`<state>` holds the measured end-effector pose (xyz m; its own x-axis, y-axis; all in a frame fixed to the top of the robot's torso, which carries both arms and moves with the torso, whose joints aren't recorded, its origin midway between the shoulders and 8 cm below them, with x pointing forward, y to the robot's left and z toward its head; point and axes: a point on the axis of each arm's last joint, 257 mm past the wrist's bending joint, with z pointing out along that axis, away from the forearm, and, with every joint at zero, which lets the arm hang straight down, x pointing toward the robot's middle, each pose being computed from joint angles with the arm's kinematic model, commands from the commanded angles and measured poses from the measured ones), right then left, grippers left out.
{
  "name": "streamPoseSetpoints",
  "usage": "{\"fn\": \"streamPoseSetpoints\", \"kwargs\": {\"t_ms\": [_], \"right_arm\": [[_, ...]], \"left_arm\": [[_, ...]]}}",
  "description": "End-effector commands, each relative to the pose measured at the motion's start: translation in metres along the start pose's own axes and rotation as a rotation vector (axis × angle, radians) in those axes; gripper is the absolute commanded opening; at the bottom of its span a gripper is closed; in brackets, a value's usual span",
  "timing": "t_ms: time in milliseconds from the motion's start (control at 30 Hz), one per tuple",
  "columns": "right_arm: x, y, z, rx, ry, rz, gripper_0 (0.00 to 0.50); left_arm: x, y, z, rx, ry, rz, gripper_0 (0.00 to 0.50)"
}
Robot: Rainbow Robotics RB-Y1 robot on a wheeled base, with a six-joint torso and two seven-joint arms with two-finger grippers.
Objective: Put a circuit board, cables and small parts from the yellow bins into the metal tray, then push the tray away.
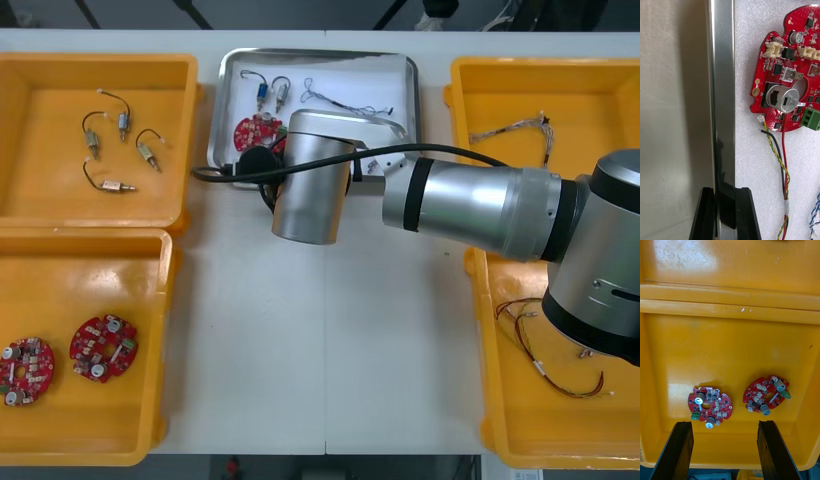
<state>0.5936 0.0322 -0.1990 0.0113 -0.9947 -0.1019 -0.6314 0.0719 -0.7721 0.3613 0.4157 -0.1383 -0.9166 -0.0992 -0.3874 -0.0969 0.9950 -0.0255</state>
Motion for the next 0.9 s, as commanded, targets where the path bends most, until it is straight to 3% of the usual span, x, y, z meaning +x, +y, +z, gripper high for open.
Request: {"fn": "streamPoseSetpoints", "kwargs": {"t_ms": [33, 700, 733, 833, 900], "right_arm": [[-0.036, -0.042, -0.016, 0.071, -0.066, -0.034, 0.000], [-0.047, -0.068, -0.004, 0.117, -0.140, -0.037, 0.000], [-0.047, -0.068, -0.004, 0.117, -0.140, -0.037, 0.036], [-0.047, -0.067, -0.005, 0.114, -0.139, -0.035, 0.484], [-0.047, -0.065, -0.007, 0.109, -0.133, -0.035, 0.500]], "left_arm": [[-0.016, -0.003, -0.014, -0.027, -0.051, 0.141, 0.500], [-0.016, -0.003, -0.014, -0.027, -0.051, 0.141, 0.500], [-0.016, -0.003, -0.014, -0.027, -0.051, 0.141, 0.500], [-0.016, -0.003, -0.014, -0.027, -0.051, 0.141, 0.500], [-0.016, -0.003, -0.014, -0.027, -0.051, 0.141, 0.500]]}}
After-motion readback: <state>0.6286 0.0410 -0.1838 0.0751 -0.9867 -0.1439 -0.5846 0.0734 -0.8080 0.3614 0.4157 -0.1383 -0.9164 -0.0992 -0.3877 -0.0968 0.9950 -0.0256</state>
